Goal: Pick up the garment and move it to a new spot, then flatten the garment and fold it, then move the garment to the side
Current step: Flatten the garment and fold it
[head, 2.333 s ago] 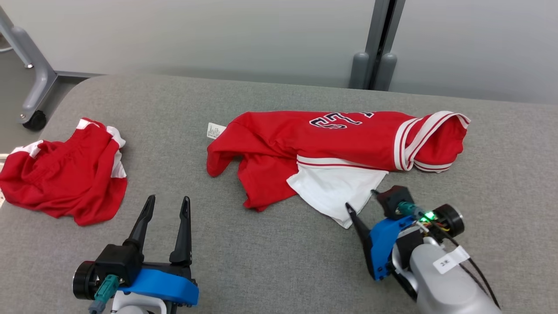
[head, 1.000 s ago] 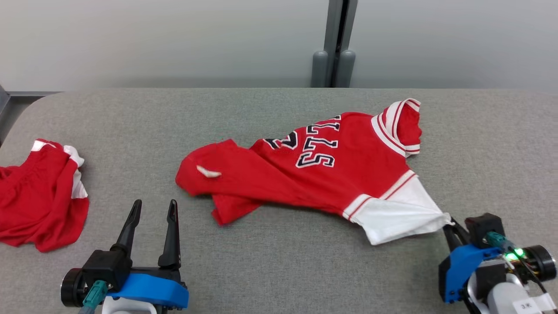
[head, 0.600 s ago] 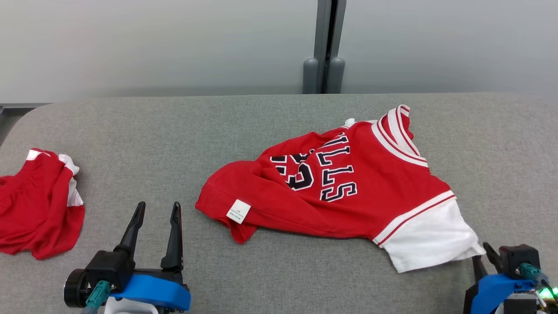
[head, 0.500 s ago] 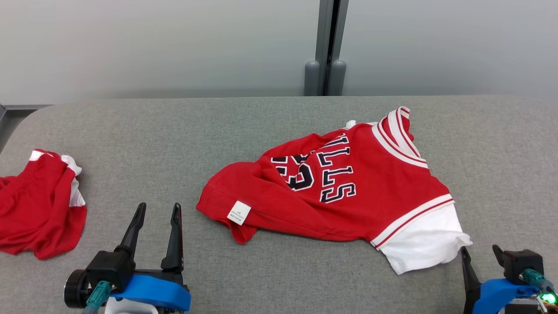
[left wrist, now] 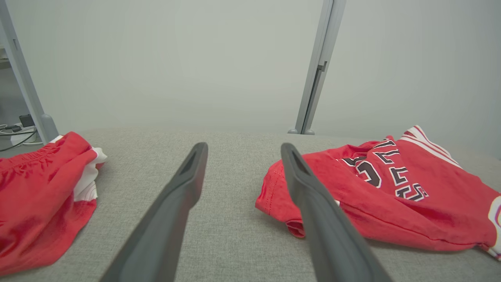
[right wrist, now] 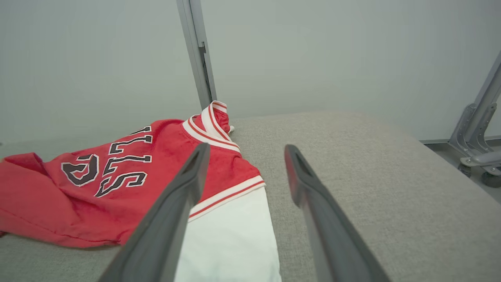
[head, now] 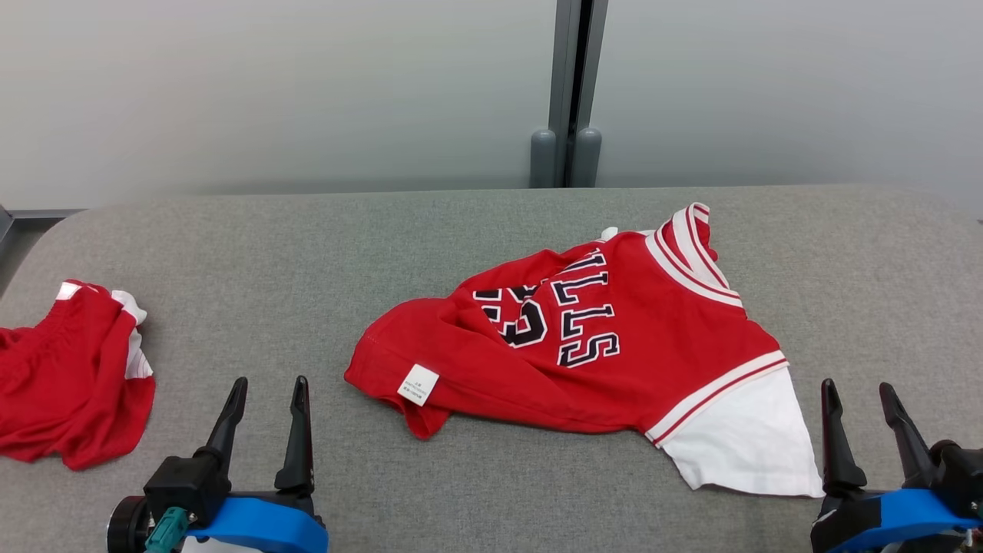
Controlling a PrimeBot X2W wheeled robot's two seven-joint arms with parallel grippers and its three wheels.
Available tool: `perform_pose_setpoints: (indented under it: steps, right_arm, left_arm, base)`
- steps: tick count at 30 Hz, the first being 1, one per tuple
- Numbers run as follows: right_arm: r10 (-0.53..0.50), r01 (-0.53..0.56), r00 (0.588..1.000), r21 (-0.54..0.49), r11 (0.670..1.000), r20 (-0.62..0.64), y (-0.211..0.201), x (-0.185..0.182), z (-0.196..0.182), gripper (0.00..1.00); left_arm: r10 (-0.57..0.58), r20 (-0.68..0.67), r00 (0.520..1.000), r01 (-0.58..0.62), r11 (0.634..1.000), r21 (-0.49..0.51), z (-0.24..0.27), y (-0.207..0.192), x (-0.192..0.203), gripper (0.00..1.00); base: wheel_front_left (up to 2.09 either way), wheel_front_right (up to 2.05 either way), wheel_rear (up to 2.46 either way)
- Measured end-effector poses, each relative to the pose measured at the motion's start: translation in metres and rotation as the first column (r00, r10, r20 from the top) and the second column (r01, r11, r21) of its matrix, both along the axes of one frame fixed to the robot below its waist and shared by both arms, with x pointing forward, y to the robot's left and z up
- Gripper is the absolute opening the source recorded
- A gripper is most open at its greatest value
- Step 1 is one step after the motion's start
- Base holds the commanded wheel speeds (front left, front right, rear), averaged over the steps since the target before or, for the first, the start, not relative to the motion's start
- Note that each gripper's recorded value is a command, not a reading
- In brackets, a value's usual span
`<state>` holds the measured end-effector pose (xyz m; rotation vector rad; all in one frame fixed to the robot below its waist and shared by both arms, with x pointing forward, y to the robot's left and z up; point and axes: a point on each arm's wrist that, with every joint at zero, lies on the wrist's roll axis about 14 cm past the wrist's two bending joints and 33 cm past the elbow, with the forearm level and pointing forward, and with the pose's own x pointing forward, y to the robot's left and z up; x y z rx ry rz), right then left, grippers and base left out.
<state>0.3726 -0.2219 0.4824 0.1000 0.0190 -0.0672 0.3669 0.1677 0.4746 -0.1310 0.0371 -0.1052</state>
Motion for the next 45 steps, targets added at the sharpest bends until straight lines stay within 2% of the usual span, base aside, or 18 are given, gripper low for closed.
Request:
perform_pose_setpoints:
  steps: [4,8,13,33,41,45]
  right_arm:
    - [0.011,-0.011,1.0,0.033,0.999,0.003,0.006,-0.003,0.0,1.0]
    - [0.062,-0.063,0.997,0.023,0.998,0.035,0.023,-0.002,0.011,1.0]
    - [0.078,-0.08,0.995,0.031,0.996,0.055,0.027,-0.002,0.023,1.0]
    - [0.089,-0.088,0.996,0.053,0.995,-0.012,0.029,-0.006,0.015,1.0]
    - [0.075,-0.071,0.995,0.058,0.996,-0.061,0.023,-0.008,0.005,1.0]
    - [0.054,-0.041,0.981,0.069,0.997,-0.189,0.013,-0.013,-0.019,1.0]
  left_arm:
    - [0.006,-0.002,1.0,-0.006,1.0,0.002,-0.001,0.001,-0.005,1.0]
    - [0.012,-0.002,1.0,-0.012,1.0,0.004,0.0,0.003,-0.011,1.0]
    - [0.023,-0.007,1.0,-0.023,1.0,0.005,-0.002,0.006,-0.016,1.0]
    - [0.042,-0.015,0.999,-0.042,0.999,0.01,-0.005,0.013,-0.02,1.0]
    - [0.034,-0.033,0.999,-0.034,0.999,0.006,-0.01,0.01,-0.018,1.0]
    - [0.015,-0.034,0.999,-0.015,1.0,0.006,-0.01,0.004,-0.012,1.0]
  base:
    - [0.0,0.0,0.0]
    - [0.0,0.0,0.0]
    - [0.0,0.0,0.0]
    - [0.0,0.0,0.0]
    - [0.0,0.0,0.0]
    - [0.0,0.0,0.0]
